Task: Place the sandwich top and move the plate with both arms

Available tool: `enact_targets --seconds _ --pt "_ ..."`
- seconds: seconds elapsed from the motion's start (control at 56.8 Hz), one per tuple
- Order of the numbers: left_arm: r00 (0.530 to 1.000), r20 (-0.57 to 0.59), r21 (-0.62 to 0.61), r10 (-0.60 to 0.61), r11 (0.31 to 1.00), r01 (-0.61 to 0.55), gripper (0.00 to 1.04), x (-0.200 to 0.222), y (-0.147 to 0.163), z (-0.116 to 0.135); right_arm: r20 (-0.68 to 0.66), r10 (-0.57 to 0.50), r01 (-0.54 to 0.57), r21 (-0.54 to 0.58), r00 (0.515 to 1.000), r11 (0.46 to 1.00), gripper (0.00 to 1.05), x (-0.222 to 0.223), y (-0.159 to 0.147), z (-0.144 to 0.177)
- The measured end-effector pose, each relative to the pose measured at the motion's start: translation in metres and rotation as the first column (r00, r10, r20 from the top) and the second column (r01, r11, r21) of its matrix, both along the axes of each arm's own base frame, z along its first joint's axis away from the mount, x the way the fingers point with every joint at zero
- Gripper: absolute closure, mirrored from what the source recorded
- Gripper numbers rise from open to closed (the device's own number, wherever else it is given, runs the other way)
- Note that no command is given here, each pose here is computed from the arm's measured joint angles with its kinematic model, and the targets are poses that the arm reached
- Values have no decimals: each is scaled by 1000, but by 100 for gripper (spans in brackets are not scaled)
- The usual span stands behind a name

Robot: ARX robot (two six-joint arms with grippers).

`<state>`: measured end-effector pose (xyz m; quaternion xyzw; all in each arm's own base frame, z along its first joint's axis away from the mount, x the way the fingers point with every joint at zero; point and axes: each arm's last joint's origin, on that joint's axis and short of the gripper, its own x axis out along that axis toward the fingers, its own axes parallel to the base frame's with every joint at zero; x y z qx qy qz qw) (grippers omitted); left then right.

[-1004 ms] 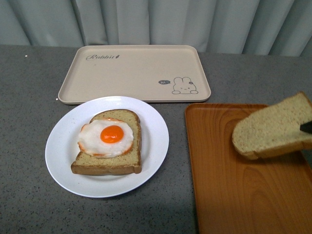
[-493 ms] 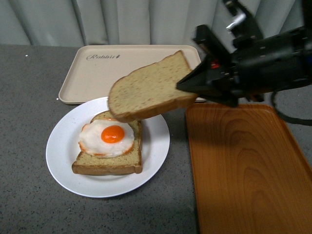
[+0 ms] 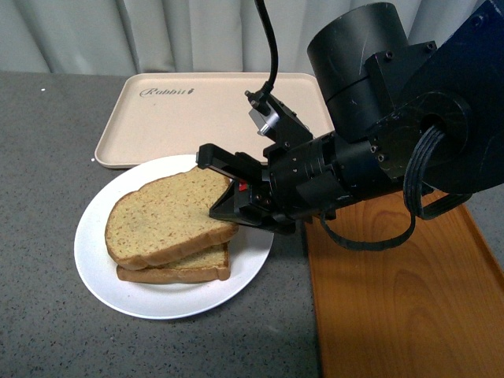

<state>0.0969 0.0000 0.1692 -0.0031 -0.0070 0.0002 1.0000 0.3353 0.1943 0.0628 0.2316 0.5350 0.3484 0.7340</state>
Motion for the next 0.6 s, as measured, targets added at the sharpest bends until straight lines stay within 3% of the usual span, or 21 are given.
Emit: enact_targets --seconds 0.035,0.352,0.564,0.599 --pt "1000 0 0 0 1000 0 6 0 0 0 0 -1 1 -3 1000 1000 100 0 -1 -1" --pt "1000 0 0 0 1000 0 6 0 0 0 22 -74 75 -52 997 996 47 2 -25 1" --pt "1000 0 0 0 1000 0 6 0 0 0 155 -184 197 -73 971 978 8 -13 -64 37" --pt "1000 0 0 0 1000 0 6 0 0 0 183 -200 219 -88 963 972 7 -17 -70 43"
